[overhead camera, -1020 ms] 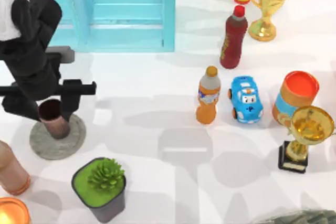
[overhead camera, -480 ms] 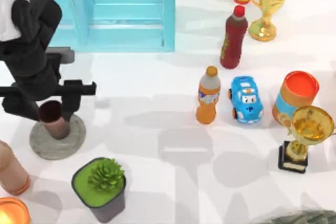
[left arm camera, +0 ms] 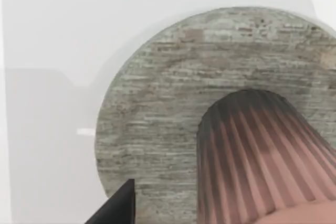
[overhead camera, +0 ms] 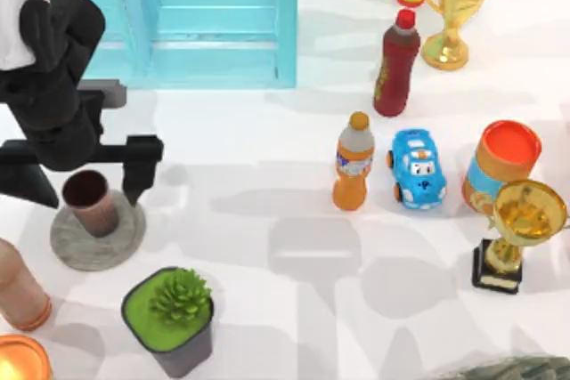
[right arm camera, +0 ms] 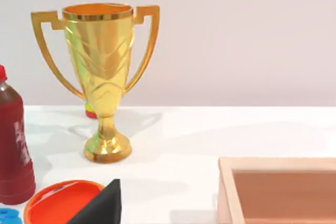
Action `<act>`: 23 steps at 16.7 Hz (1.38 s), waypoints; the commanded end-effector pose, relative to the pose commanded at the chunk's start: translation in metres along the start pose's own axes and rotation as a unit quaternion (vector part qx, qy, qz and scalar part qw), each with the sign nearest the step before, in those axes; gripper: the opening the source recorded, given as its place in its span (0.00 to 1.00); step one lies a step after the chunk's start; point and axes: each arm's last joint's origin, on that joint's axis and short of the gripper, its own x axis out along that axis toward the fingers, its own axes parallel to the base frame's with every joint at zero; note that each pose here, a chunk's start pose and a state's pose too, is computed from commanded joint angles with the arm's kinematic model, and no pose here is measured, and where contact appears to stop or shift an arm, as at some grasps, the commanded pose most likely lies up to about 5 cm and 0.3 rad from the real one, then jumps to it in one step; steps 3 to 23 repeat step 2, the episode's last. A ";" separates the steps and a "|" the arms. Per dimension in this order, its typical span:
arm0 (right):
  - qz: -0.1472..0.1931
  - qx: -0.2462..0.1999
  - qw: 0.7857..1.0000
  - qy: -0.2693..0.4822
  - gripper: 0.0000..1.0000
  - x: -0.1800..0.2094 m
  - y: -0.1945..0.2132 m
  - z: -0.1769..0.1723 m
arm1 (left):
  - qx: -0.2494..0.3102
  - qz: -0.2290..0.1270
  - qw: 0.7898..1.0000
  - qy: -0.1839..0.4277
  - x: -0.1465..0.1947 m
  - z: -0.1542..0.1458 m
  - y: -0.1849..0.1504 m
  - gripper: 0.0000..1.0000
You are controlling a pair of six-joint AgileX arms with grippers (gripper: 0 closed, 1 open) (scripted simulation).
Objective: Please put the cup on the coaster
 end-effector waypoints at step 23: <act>0.000 0.000 1.000 0.000 1.00 0.000 0.000 0.000 | 0.000 0.000 1.000 0.000 0.000 0.000 0.000 1.00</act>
